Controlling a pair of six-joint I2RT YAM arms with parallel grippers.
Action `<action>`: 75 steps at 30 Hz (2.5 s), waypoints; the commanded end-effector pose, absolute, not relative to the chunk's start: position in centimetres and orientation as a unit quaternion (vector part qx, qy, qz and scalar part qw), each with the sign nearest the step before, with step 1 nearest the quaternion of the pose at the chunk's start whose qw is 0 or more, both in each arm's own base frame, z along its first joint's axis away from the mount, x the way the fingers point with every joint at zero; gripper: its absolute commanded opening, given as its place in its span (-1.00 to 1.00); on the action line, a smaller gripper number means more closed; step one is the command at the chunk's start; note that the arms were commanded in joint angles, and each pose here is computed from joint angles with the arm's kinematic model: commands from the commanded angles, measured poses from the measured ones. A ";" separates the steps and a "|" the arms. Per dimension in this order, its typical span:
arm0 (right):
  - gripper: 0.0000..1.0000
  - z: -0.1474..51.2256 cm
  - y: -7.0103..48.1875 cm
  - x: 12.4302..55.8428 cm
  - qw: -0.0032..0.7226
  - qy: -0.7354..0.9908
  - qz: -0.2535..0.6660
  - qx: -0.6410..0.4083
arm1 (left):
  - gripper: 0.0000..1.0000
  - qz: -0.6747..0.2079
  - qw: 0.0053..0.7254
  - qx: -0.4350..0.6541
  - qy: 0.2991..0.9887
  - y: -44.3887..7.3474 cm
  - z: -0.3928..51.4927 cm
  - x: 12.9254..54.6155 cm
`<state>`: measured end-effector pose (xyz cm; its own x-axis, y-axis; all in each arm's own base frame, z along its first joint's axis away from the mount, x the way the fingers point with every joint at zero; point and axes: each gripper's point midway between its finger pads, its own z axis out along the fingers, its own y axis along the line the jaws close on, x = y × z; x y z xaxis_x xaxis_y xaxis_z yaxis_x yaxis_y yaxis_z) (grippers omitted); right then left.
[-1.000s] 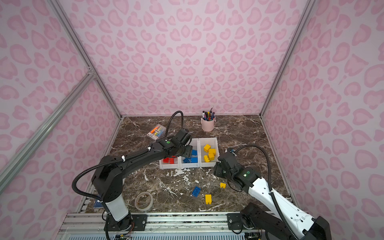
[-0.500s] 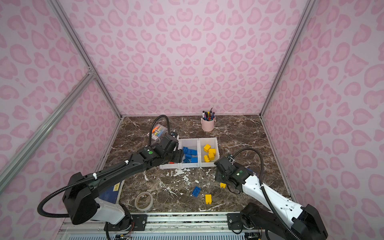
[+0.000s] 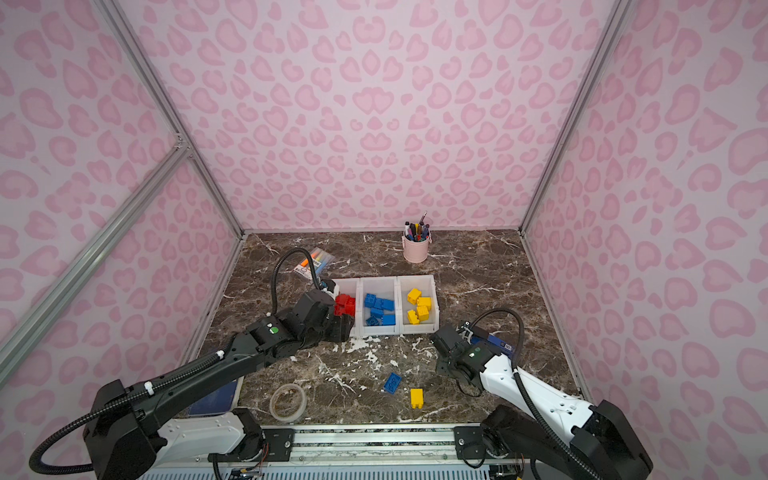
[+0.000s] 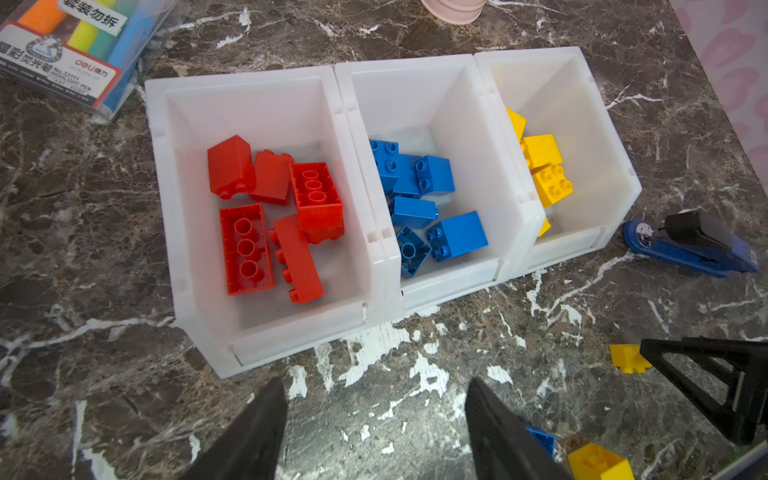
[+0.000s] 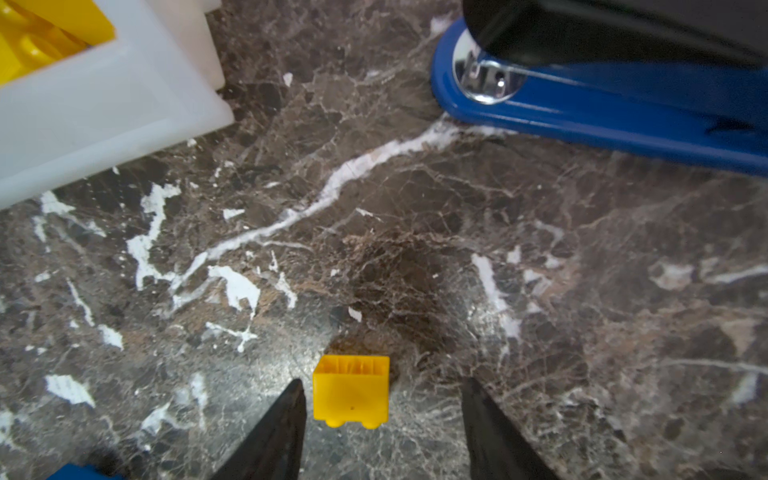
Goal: Sort the legos into containers by color
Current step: 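Grasp a small yellow brick near the stapler with the right gripper while the left withdraws, then lift the yellow brick over the far compartment and open the right gripper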
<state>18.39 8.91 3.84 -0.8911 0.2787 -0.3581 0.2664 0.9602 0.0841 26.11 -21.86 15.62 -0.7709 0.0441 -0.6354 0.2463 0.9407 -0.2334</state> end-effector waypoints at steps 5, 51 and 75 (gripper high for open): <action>0.15 3.0 9.7 18.6 0.180 0.972 0.029 0.146 | 0.40 -0.176 0.328 0.062 0.926 -22.1 15.3 25.6; -0.32 12.5 18.2 35.6 0.238 0.971 0.034 0.013 | 0.41 -0.173 0.308 0.052 0.934 -21.2 13.2 21.5; 0.27 12.0 18.6 35.5 0.232 0.971 0.048 0.020 | 0.42 -0.159 0.282 0.087 0.942 -23.0 11.3 19.2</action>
